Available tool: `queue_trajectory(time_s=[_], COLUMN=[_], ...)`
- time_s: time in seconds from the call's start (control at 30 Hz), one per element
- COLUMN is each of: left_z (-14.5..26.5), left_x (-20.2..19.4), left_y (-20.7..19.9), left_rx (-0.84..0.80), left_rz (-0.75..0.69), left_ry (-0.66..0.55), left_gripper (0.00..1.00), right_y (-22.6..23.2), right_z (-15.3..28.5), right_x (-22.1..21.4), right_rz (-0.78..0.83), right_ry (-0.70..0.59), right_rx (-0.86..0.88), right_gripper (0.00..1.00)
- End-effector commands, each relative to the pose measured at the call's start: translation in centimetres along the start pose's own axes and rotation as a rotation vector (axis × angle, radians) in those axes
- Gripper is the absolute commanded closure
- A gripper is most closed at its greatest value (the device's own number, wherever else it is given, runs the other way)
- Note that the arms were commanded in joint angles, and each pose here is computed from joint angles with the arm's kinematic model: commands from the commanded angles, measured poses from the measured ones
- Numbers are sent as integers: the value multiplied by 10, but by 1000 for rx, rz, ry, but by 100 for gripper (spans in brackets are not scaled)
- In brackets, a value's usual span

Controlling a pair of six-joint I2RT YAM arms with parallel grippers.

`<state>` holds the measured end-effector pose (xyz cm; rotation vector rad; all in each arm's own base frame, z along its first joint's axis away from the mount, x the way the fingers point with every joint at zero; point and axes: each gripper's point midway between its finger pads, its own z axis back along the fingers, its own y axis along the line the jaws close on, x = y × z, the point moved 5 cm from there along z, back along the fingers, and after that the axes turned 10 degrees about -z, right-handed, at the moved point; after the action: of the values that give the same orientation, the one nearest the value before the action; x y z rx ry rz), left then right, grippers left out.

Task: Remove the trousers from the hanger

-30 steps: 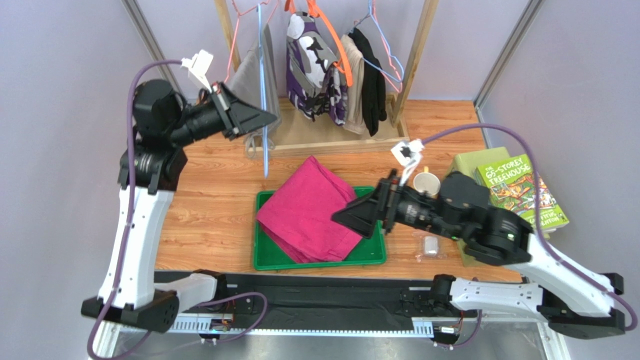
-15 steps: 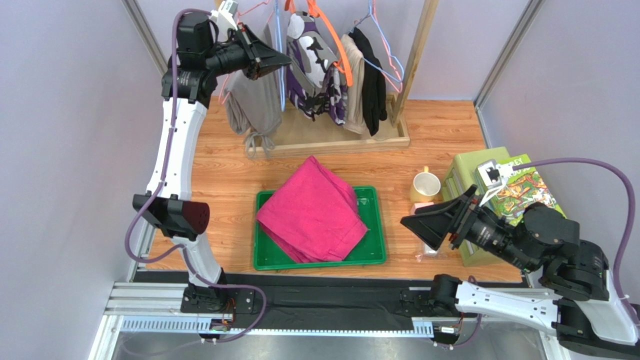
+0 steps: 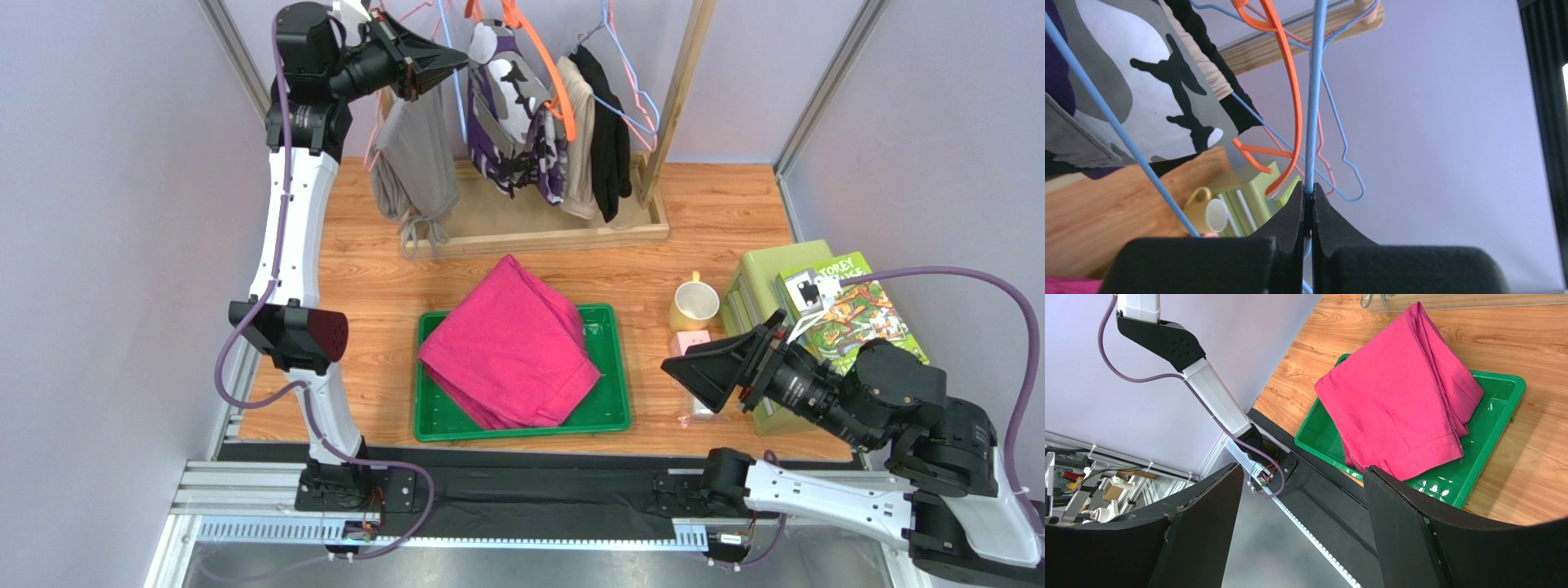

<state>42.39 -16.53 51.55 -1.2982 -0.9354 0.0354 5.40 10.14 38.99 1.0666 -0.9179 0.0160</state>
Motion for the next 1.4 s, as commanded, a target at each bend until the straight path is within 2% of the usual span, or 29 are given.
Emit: queue_trajectory(time_s=[0.0, 0.3, 0.73, 0.8, 0.83, 0.9, 0.93, 1.0, 1.03, 1.17, 1.2, 1.23, 1.37], left_z=[4, -1, 11, 15, 17, 21, 25, 30, 34, 50, 58, 63, 92], left_x=[-1, -2, -25, -27, -28, -30, -32, -35, -38, -47, -49, -51, -67], left_y=[-9, 4, 17, 13, 12, 12, 8, 8, 4, -6, -15, -18, -26], left_rx=[-2, 29, 92, 97, 101, 124, 129, 150, 150, 167, 163, 172, 253], left_rz=[185, 266, 205, 168, 151, 115, 98, 70, 57, -13, -74, -100, -226], left_ry=[20, 33, 74, 71, 69, 66, 62, 60, 61, 61, 54, 52, 55], left_gripper=[100, 100, 100, 93, 79, 68, 57, 48, 38, 12, 4, 1, 1], right_y=[6, 9, 10, 10, 8, 7, 7, 5, 4, -2, -5, -7, -20], right_z=[-1, -8, -21, -23, -25, -28, -29, -34, -36, -45, -49, -51, -65], right_x=[3, -1, -6, -7, -8, -9, -10, -14, -14, -19, -22, -22, -29], right_rz=[-28, -35, -48, -49, -50, -52, -55, -52, -54, -53, -49, -50, -64], right_ry=[-24, -10, 3, 4, 3, 5, 6, 13, 10, 12, 15, 6, -10], right_rx=[33, 48, 37, 34, 24, 15, 13, 1, -5, -39, -53, -69, -147], right_gripper=[23, 24, 24, 24, 24, 24, 24, 24, 24, 24, 23, 23, 22])
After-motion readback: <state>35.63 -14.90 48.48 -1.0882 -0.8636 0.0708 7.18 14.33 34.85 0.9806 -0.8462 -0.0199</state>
